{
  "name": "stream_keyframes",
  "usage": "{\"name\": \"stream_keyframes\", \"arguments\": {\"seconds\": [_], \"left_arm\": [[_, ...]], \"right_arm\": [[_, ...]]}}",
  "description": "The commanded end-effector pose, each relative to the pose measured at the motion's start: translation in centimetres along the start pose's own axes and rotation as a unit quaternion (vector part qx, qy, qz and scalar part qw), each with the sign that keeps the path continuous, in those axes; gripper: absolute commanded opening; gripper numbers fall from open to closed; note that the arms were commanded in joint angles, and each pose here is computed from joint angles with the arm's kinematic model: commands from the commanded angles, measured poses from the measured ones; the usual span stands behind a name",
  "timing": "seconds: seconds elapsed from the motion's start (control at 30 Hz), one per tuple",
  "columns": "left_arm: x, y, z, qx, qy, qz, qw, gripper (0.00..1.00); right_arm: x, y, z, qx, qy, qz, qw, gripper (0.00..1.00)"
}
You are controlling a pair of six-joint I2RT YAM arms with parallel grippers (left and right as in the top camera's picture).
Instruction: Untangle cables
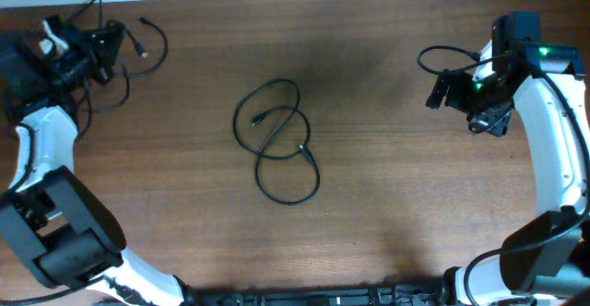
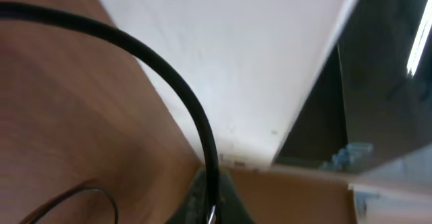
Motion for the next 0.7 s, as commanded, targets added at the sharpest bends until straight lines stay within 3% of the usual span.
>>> {"name": "stream_keyframes", "arguments": {"seconds": [0.0,0.03,0.17,0.27,0.33,0.43,0.53,0.57,0.67], "left_arm": [[2.8,1.6,2.7,0.074,0.059,-0.055,0.994,0.00],[4.1,2.1,3.9,0.098,0.083,-0.073,0.989,0.00],[7.4,3.8,5.5,0.065,0.114,-0.119,0.984,0.05],[9.0,4.1,6.7,0.075,0.140,-0.135,0.978,0.00],[9.6,4.6,7.1,0.041,0.157,-0.147,0.976,0.08],[10.1,4.8,7.4,0.034,0.162,-0.152,0.974,0.09],[10.2,4.8,7.4,0.035,0.162,-0.153,0.974,0.36],[10.2,4.8,7.4,0.035,0.162,-0.153,0.974,0.40],[10.2,4.8,7.5,0.034,0.163,-0.152,0.974,0.41]], "right_arm": [[0.4,0.2,-0.1,0.003,-0.003,-0.009,1.000,0.98],[0.4,0.2,-0.1,0.003,-0.003,-0.009,1.000,0.98],[0.4,0.2,-0.1,0.003,-0.003,-0.009,1.000,0.98],[0.4,0.2,-0.1,0.003,-0.003,-0.009,1.000,0.98],[0.4,0.2,-0.1,0.003,-0.003,-0.009,1.000,0.98],[0.4,0.2,-0.1,0.003,-0.003,-0.009,1.000,0.98],[0.4,0.2,-0.1,0.003,-0.003,-0.009,1.000,0.98],[0.4,0.2,-0.1,0.003,-0.003,-0.009,1.000,0.98],[0.4,0.2,-0.1,0.003,-0.003,-0.009,1.000,0.98]]}}
Point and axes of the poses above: each gripper's point midway between its finger pads, its own x axis back along the fingers, its own z axis along the line the jaws close on, y = z × x, the point moved 7 cm from there along x, back along the fingers, and after that the axes turned 10 degrees about -x, right-handed, at the moved point
